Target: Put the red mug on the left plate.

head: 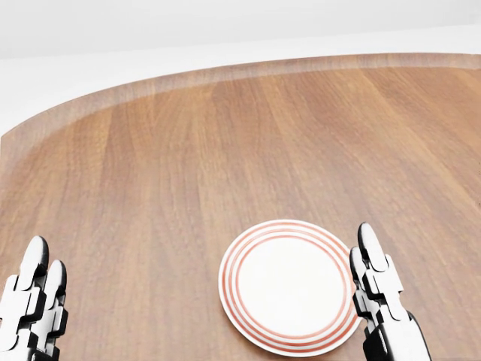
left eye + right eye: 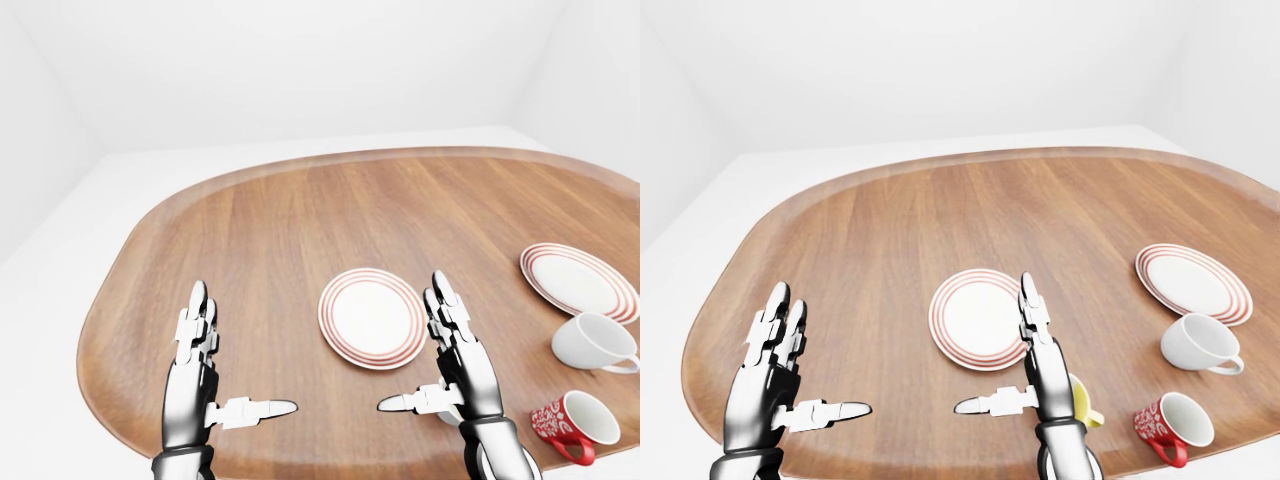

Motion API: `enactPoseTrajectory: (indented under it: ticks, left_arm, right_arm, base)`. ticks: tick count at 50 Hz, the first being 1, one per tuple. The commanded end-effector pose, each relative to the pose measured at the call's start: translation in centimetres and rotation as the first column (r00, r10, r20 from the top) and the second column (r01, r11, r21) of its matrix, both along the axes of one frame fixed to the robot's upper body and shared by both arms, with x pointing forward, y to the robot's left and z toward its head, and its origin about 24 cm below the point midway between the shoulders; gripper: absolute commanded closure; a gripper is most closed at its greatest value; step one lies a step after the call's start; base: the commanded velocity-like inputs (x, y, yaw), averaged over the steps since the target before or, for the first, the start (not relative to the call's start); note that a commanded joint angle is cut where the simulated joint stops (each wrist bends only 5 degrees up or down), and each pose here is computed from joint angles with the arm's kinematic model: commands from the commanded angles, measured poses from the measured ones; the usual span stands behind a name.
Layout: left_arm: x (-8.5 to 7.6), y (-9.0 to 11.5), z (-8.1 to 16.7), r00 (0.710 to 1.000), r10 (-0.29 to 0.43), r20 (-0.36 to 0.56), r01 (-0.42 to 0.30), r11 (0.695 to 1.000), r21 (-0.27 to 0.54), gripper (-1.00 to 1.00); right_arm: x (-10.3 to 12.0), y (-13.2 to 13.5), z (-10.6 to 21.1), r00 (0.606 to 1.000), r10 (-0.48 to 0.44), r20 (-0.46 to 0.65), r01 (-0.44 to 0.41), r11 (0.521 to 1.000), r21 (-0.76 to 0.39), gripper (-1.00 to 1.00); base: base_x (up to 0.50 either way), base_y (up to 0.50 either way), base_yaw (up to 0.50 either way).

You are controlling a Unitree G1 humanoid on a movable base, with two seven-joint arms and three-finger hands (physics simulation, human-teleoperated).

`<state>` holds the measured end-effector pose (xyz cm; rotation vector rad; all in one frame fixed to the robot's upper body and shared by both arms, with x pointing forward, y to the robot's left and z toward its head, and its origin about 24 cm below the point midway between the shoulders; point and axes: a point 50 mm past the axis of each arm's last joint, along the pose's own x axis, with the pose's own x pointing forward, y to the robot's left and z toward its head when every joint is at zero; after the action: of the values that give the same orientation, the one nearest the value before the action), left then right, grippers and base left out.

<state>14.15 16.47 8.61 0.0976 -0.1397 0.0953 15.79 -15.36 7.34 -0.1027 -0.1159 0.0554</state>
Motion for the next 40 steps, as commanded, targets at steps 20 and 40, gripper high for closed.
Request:
enactPoseTrajectory:
  ticks: [20,40]
  left_arm:
    - [-0.1,0.0,0.0,1.000,-0.001,-0.001,0.001,1.000,0.002,-1.00]
    - [0.3,-0.1,0.1,1.000,-0.006,0.012,0.006,1.000,0.003,-1.00]
  right_arm:
    - [0.0,0.1,-0.1,1.000,0.001,-0.003,-0.001,1.000,-0.008,-1.00]
    - [7.9,0.0,4.1,0.971,-0.087,0.224,0.215,0.728,-0.650,-1.00]
  base:
    - [0.49,-0.12,0.00]
    - [0.27,-0.05,0.00]
